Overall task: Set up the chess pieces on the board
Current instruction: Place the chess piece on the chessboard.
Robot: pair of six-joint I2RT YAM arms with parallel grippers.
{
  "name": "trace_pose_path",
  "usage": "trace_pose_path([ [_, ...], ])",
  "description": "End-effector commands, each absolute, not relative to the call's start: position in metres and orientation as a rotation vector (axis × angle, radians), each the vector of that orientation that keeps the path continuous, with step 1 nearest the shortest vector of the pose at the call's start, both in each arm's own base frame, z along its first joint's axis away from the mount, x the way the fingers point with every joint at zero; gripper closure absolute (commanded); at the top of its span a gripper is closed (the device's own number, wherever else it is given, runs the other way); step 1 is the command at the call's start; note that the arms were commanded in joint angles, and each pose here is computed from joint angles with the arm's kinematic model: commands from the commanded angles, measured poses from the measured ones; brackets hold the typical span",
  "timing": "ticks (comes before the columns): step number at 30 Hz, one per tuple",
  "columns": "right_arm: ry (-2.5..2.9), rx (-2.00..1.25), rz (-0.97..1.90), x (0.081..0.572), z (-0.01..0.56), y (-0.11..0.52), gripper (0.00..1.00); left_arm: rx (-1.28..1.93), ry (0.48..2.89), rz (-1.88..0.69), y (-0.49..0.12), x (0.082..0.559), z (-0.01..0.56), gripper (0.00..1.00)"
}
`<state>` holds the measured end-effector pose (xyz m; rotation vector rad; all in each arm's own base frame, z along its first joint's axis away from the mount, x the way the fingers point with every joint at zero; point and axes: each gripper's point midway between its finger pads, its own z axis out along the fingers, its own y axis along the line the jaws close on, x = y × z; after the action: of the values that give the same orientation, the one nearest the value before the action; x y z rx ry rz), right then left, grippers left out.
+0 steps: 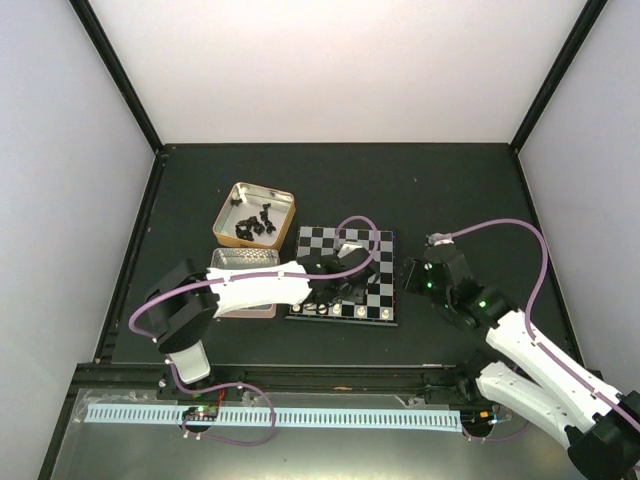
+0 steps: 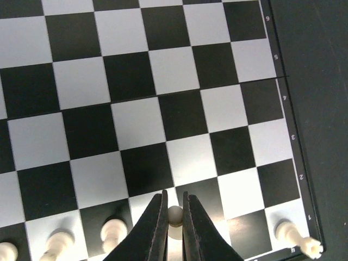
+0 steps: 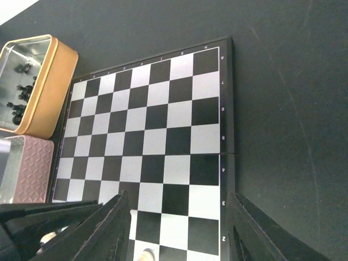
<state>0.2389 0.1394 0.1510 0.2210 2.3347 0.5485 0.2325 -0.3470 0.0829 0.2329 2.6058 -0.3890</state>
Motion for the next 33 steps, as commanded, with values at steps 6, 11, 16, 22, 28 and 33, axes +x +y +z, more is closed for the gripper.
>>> trace_pose_path([
  [6, 2.34, 0.132, 0.635, 0.229, 0.146, 0.149, 0.51, 0.085, 2.551, -0.257, -0.336, 0.24, 0.076, 0.98],
  [11, 2.346, 0.081, 0.658, 0.228, 0.146, 0.156, 0.51, 0.122, 2.559, -0.276, -0.335, 0.232, 0.07, 0.98],
  [16, 2.372, 0.062, 0.683, 0.226, 0.14, 0.161, 0.51, 0.148, 2.572, -0.313, -0.34, 0.226, 0.063, 0.98],
  [22, 2.381, 0.068, 0.712, 0.224, 0.135, 0.164, 0.51, 0.201, 2.548, -0.357, -0.347, 0.226, 0.069, 0.98],
  [28, 2.384, 0.067, 0.712, 0.223, 0.135, 0.164, 0.51, 0.22, 2.567, -0.346, -0.349, 0.224, 0.063, 0.97],
  [33, 2.385, 0.067, 0.711, 0.222, 0.134, 0.163, 0.51, 0.224, 2.583, -0.34, -0.348, 0.222, 0.059, 0.91],
])
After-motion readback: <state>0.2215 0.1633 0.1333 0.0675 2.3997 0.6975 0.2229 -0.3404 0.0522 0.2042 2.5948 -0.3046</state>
